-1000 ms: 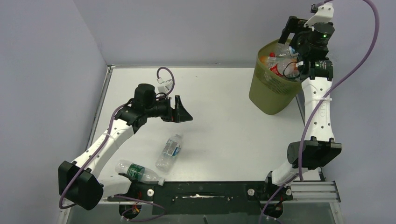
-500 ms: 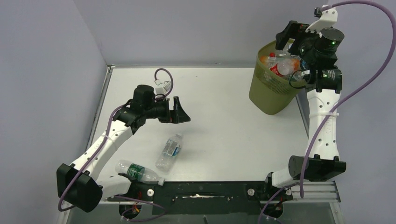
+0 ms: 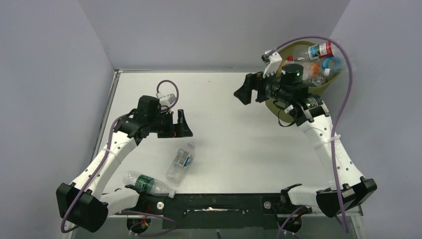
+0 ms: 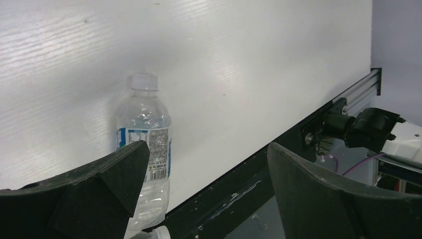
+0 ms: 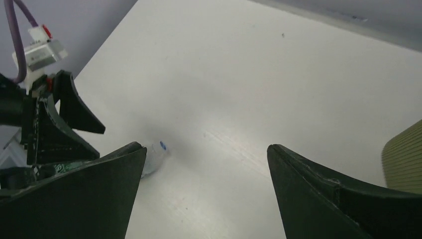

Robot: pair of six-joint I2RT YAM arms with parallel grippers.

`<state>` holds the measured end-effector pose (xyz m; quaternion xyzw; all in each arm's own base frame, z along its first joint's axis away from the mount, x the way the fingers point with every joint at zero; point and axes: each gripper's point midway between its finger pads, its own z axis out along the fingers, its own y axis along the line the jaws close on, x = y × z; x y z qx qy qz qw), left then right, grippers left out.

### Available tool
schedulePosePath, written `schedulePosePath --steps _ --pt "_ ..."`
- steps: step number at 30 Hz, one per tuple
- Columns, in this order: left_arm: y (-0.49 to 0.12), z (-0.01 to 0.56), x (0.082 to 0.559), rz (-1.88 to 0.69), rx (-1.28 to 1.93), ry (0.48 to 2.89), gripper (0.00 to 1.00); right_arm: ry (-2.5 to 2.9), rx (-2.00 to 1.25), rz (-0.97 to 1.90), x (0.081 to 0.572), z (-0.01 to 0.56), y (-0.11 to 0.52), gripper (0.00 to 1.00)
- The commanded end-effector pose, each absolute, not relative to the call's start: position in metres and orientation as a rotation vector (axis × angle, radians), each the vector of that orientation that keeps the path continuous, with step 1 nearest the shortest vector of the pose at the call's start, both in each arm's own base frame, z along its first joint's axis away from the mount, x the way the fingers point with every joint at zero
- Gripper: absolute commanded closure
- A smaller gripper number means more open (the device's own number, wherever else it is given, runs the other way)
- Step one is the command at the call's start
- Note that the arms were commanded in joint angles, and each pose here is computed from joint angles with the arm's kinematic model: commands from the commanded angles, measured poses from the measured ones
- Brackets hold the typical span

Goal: Put the plastic bottles in the bin
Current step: Pick up the plastic bottle at the center of the board.

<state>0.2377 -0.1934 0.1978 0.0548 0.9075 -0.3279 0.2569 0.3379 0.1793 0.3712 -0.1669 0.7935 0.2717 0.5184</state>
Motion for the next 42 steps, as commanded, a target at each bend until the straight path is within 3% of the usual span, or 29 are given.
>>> schedulePosePath --steps 1,20,42 --pt "-0.175 0.195 0.236 -0.766 0.106 2.510 0.10 1.894 -0.440 0.725 0.305 0.356 0.203 0.02" --pt "-0.147 0.140 0.179 -0.526 -0.031 2.789 0.10 2.141 -0.433 1.060 0.228 0.195 0.307 0.02" --pt "-0.134 0.096 0.149 -0.257 0.068 2.867 0.10 2.219 -0.424 1.078 0.215 0.155 0.306 0.02"
